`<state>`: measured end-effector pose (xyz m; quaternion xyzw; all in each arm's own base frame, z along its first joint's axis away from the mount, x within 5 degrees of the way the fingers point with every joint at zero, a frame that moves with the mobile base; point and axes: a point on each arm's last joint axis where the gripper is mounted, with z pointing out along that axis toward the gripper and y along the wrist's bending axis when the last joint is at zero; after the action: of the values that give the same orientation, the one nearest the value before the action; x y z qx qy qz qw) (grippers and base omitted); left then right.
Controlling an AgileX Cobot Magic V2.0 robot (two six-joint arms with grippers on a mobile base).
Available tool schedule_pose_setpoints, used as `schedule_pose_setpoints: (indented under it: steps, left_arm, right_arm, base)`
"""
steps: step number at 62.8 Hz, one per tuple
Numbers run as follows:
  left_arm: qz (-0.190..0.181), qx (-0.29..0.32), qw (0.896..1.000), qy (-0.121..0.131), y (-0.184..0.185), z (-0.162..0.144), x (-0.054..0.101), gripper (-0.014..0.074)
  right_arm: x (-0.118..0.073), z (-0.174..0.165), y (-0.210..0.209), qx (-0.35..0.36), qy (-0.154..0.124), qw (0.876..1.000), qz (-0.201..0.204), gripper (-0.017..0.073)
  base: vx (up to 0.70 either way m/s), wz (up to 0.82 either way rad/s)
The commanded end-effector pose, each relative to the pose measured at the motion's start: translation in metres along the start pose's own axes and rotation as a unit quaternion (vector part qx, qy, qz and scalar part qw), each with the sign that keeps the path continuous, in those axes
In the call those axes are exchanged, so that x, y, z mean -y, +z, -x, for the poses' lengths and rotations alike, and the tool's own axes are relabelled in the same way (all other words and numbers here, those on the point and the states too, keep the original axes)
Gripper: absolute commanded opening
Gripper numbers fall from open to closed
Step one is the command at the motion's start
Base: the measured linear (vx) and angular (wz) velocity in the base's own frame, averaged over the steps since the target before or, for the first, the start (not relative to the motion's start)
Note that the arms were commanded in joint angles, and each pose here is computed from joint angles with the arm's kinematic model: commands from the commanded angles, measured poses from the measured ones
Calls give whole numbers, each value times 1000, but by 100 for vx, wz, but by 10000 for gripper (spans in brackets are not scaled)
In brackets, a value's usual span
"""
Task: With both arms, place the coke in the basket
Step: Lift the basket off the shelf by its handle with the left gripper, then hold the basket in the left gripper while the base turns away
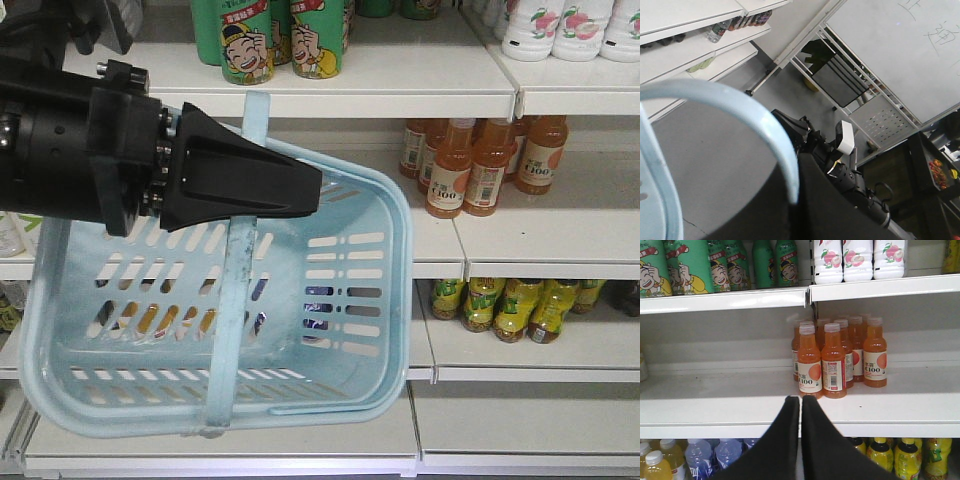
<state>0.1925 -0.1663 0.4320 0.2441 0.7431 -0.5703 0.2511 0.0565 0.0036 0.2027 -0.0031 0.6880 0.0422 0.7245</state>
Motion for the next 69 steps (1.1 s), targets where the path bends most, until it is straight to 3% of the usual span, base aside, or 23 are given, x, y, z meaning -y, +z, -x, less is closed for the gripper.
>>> schedule_pose_setpoints:
  steps: [1, 69]
  left_arm:
    - [-29, 35, 999, 13, -7, 5, 20, -6]
    - [-29, 36, 999, 13, -7, 5, 20, -6]
  right_arm:
    - [0, 5, -1, 40, -6, 999, -1, -2]
    - [0, 5, -1, 39, -6, 999, -1, -2]
  base:
    - [0, 0]
    - [0, -2]
